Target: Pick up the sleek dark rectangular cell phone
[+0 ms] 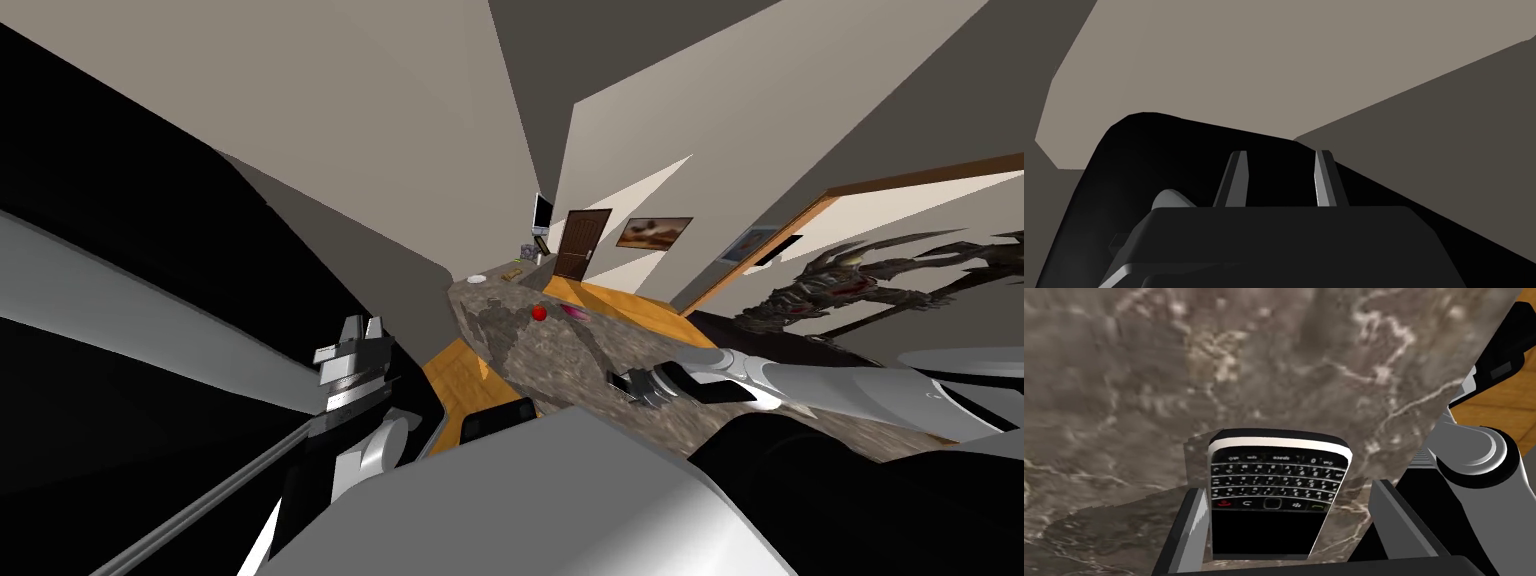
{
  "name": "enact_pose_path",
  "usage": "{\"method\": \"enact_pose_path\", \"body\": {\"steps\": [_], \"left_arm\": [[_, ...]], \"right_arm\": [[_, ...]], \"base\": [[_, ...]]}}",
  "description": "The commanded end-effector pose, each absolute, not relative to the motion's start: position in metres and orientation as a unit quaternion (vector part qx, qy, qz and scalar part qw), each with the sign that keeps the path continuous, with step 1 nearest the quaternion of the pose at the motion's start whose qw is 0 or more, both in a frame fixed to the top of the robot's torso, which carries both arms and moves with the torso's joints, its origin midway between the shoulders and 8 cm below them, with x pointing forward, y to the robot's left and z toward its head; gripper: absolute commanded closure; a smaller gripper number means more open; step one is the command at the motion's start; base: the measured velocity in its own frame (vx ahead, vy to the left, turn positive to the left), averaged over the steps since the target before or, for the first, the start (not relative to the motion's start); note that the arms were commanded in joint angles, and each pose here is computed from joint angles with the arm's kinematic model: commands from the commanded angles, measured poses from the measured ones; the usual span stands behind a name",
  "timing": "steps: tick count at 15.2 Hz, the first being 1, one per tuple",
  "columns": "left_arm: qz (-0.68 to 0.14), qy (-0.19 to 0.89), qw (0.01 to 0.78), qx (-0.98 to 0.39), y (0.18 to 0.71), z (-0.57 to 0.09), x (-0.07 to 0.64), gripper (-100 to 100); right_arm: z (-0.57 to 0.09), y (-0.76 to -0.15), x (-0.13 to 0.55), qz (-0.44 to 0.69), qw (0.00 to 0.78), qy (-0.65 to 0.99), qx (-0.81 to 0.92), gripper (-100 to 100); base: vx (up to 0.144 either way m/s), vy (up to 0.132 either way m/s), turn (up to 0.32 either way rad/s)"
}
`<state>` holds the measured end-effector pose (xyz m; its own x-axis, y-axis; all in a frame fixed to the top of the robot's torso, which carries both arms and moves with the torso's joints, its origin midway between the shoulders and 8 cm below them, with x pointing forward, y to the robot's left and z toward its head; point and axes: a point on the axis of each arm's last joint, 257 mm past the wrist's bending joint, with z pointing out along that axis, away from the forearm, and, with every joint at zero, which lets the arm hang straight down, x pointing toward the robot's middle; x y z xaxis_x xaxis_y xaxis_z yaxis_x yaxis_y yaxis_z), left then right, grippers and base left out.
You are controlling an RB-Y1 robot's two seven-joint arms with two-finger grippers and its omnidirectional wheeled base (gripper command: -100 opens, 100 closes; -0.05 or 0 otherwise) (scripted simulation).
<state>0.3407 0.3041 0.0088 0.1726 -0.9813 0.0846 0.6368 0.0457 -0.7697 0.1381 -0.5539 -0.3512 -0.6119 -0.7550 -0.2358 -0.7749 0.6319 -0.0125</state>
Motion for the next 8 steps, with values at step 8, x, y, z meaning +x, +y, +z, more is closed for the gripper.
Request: {"method": "enact_pose_path", "body": {"steps": [8], "left_arm": [[-0.595,0.245,0.68,-0.352,0.304,0.009,0.341,0]], "right_arm": [[-0.339,-0.553,0.147,0.046,0.109,0.893,-0.434,100]], "base": [[0.002,0.003,-0.03]]}}
